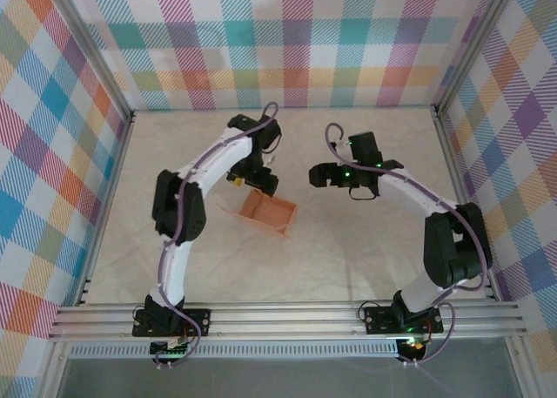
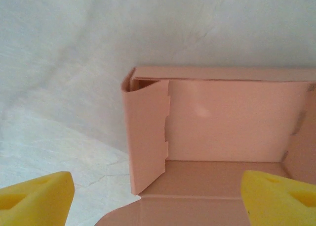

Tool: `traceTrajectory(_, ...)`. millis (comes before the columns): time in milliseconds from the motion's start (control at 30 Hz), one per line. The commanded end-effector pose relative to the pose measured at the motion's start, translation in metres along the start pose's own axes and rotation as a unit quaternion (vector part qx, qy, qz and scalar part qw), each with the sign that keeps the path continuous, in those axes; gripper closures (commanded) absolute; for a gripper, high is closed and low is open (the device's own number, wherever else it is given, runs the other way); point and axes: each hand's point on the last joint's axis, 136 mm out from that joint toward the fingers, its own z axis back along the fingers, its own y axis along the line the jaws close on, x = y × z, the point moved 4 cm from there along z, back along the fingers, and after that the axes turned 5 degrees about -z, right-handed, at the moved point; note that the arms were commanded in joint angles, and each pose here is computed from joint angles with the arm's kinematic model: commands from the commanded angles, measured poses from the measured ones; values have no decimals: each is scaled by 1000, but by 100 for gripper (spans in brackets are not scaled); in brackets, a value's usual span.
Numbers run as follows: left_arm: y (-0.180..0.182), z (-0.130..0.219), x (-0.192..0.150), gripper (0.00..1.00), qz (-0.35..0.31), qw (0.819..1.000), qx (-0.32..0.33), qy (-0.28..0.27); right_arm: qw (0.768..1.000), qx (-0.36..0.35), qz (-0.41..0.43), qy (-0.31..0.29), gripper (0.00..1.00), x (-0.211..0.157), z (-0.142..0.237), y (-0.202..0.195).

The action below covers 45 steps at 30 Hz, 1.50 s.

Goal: Fold the paper box

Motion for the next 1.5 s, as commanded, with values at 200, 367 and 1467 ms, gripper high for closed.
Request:
traceTrajectory(200, 94, 97, -52, 5, 251, 929, 38, -270, 988, -48, 135, 48, 14, -5, -56, 41)
traceTrajectory(367, 123, 88, -117, 0, 341, 897, 63, -274, 982, -38, 167, 79, 13, -14, -97, 65)
traceTrajectory(1467, 93, -36, -96, 0, 390, 896, -107, -183, 984, -129, -102, -69, 18, -7, -15, -54)
